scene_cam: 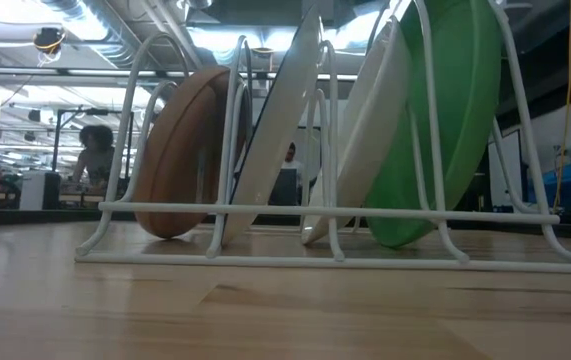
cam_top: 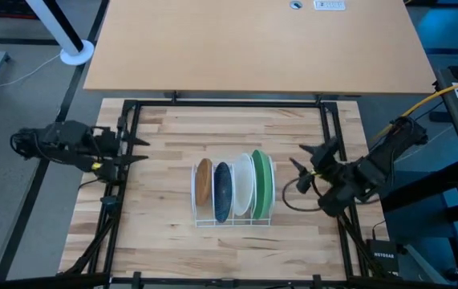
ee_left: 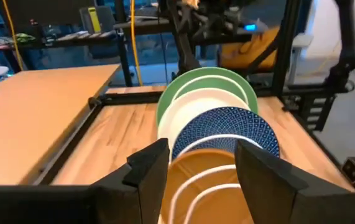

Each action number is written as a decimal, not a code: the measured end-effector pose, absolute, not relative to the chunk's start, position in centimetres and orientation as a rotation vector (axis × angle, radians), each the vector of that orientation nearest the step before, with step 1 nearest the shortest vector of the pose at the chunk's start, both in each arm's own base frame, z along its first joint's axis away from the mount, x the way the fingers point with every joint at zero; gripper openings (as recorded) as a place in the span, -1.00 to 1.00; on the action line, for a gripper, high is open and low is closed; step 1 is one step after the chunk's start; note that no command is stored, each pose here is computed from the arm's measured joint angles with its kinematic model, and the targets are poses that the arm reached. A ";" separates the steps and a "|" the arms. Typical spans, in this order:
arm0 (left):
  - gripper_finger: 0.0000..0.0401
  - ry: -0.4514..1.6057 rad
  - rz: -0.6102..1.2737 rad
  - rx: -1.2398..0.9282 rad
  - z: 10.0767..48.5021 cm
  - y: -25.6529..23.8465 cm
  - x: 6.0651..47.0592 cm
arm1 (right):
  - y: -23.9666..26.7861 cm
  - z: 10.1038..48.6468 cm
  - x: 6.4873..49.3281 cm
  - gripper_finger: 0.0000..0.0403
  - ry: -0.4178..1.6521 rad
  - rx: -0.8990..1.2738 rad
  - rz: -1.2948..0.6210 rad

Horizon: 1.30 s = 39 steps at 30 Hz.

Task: Sort dishes
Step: Return to Home Position

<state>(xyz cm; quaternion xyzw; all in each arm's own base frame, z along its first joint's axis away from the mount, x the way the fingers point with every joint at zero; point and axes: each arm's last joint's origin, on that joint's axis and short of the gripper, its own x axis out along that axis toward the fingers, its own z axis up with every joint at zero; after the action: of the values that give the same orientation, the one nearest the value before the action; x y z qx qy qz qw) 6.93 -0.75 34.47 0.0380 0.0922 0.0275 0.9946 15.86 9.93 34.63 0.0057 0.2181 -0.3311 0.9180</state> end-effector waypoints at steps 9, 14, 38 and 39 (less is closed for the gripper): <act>-0.12 0.068 0.059 -0.007 26.0 -1.0 8.0 | 12.3 29.2 14.0 0.22 0.400 0.102 -0.481; -0.12 0.048 0.062 -0.051 23.0 -1.1 8.6 | 13.2 26.0 13.1 0.22 0.359 0.136 -0.417; -0.12 0.150 0.095 -0.041 19.8 -1.0 8.3 | 14.3 17.1 11.9 0.22 0.231 0.383 -0.088; -0.12 0.149 0.096 -0.049 19.8 -1.0 8.3 | 14.3 17.4 12.1 0.22 0.211 0.371 -0.021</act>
<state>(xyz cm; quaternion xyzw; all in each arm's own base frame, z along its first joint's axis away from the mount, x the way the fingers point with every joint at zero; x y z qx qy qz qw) 8.32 -0.97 19.79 -0.0246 0.0746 0.0477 0.9958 12.10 14.34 17.39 0.1842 0.1048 -0.0103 0.9772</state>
